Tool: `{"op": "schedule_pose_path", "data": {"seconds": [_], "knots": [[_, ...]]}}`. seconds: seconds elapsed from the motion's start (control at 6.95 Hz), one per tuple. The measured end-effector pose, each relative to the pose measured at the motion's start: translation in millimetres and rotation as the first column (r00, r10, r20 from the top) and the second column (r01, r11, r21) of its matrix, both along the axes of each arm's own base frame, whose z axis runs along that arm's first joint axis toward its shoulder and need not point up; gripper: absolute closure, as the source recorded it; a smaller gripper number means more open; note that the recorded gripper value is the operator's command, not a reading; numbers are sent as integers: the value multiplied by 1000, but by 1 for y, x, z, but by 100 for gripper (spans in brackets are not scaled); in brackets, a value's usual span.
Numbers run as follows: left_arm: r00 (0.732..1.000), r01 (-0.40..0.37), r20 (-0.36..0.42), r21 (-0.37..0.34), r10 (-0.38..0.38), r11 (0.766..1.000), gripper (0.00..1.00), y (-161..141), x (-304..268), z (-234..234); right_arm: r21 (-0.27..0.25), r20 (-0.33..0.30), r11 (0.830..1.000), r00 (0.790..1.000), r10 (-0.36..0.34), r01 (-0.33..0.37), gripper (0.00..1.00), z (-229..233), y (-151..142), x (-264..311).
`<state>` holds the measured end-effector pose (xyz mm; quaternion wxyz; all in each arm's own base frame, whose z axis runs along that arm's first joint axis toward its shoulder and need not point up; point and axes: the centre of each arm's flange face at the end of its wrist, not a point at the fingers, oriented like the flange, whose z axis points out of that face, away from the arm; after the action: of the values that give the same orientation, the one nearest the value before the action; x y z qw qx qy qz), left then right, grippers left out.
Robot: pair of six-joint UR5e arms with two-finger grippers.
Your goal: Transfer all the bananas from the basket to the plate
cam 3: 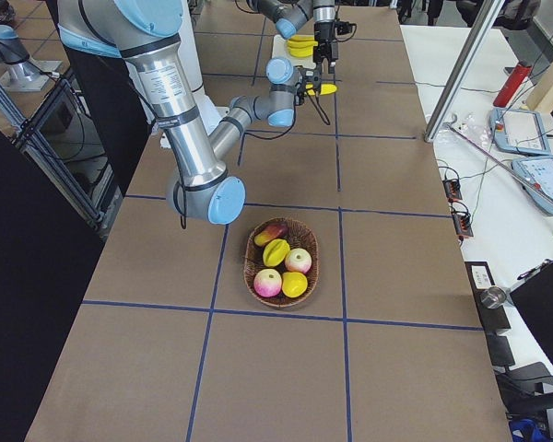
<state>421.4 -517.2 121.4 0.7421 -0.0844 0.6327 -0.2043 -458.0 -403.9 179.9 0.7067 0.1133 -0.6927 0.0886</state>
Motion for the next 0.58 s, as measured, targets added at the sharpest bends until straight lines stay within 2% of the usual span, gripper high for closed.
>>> {"op": "schedule_pose_path", "data": {"seconds": [0.29, 0.58], "knots": [[1000, -8, 14, -22, 8, 1000, 0, 0, 22, 1, 3, 8, 1000, 1000, -3, 3, 97, -4, 4, 0], [1000, 3, 24, -21, -3, 1000, 20, 6, 39, 2, 6, 12, 1000, 1000, -4, 4, 97, -6, 5, 0]]}}
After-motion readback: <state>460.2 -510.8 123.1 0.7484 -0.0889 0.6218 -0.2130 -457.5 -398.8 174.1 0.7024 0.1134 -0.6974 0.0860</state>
